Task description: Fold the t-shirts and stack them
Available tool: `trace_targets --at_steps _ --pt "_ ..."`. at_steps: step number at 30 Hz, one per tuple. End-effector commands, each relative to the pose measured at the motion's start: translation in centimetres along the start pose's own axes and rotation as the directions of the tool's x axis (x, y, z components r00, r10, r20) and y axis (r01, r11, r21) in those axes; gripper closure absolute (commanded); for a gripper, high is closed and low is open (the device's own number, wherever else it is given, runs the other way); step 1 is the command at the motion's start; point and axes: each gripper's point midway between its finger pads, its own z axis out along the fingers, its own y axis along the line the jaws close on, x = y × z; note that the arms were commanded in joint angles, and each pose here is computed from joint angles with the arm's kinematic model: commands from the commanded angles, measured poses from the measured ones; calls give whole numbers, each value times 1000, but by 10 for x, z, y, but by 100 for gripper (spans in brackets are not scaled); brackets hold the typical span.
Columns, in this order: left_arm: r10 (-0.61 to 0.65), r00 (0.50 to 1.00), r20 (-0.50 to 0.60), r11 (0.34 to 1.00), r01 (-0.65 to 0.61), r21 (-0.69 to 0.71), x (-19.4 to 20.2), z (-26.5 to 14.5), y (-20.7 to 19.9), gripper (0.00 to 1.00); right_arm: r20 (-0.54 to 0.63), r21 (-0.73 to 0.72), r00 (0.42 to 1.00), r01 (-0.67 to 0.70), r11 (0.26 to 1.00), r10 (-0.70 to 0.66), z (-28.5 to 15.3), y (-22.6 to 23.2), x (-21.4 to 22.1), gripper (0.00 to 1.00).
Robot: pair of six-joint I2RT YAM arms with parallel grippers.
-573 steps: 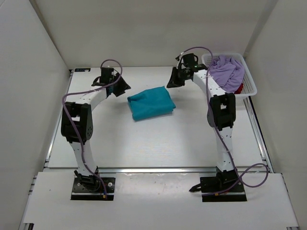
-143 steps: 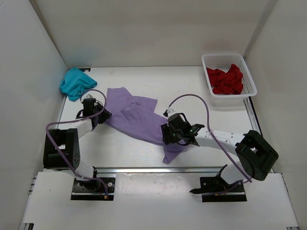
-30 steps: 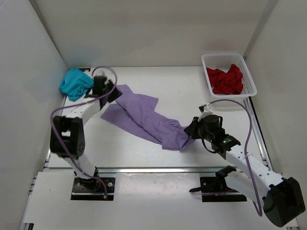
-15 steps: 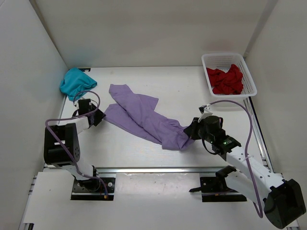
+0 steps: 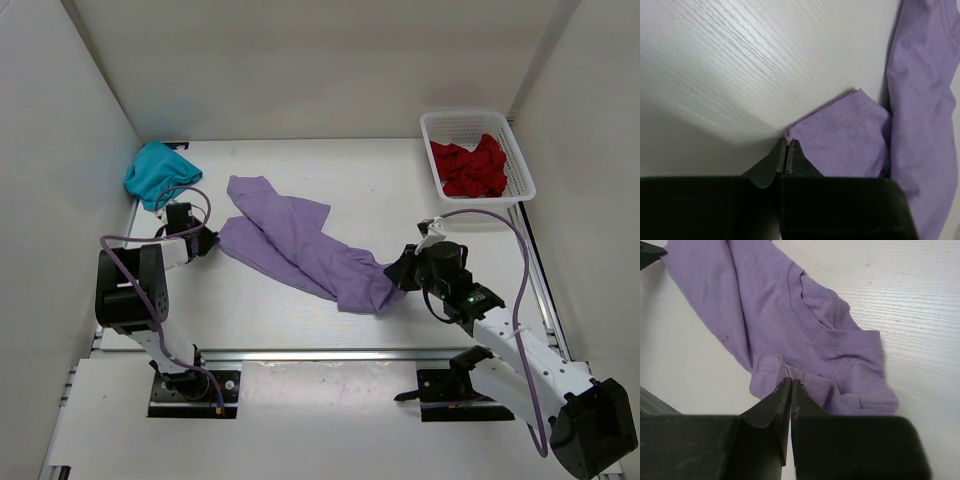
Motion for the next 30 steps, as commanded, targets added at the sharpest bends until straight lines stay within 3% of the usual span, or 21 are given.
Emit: trace_targets --at_steps 1,5,8,13,16,21,24,28,30 --pt "13 999 45 998 -16 66 -17 -15 -24 100 47 -14 999 -16 1000 17 -3 3 -13 100" --pt "51 995 83 987 -63 150 -27 -40 -58 100 78 14 996 -37 999 36 -10 3 -23 100" --pt "131 984 121 948 -160 276 -29 -78 -110 100 146 18 989 -28 999 25 -26 11 -48 100" --pt "221 950 220 852 -298 431 -49 -171 -182 100 366 56 930 24 998 -43 -90 38 -135 100" --pt "197 940 279 797 -319 513 -67 -224 -204 100 465 103 881 46 994 -89 -134 55 -181 100" --pt "-2 909 416 766 -266 585 -147 -304 -194 100 574 228 794 83 970 -202 -203 82 -249 100" --pt "-16 892 451 762 -281 584 -176 -333 -200 100 626 268 736 107 957 -257 -237 108 -298 100" --pt "-40 883 468 738 -289 609 -186 -354 -210 100 629 266 702 210 941 -334 -217 146 -323 100" --pt "-42 889 457 756 -271 596 -187 -339 -204 99 591 290 725 219 932 -355 -184 133 -342 100"
